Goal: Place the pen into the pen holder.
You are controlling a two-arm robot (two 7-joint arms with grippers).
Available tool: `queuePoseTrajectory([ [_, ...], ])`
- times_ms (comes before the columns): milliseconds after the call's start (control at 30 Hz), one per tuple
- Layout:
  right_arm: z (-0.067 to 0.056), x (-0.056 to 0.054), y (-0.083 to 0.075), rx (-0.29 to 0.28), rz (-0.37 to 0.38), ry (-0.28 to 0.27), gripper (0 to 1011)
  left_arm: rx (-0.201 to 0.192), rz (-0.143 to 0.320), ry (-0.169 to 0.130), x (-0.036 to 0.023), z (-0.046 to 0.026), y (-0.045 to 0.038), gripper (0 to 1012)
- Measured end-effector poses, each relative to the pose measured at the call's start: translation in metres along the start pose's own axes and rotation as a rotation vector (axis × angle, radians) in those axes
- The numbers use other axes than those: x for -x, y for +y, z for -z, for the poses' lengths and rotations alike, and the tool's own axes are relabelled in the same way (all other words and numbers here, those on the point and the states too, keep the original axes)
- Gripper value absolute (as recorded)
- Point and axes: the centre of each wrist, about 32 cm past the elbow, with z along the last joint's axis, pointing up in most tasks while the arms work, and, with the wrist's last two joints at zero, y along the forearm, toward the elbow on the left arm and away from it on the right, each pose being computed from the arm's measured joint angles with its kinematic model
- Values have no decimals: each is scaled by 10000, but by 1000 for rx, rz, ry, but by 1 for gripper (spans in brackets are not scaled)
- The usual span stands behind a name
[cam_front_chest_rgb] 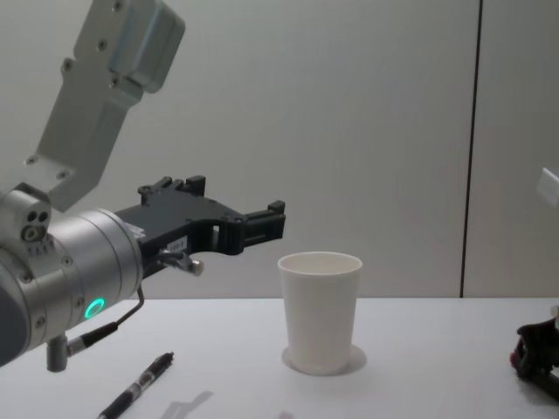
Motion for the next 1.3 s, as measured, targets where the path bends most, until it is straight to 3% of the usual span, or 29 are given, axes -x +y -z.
queuePoseTrajectory([
  [433, -8, -2, 19, -10, -2, -3, 168, 0, 0, 0, 0, 0, 0, 1003],
  [667, -25, 1, -7, -48, -5, -9, 168, 0, 0, 0, 0, 0, 0, 1003],
  [1300, -8, -12, -227, -286, -28, -41, 168, 0, 0, 0, 0, 0, 0, 1003],
])
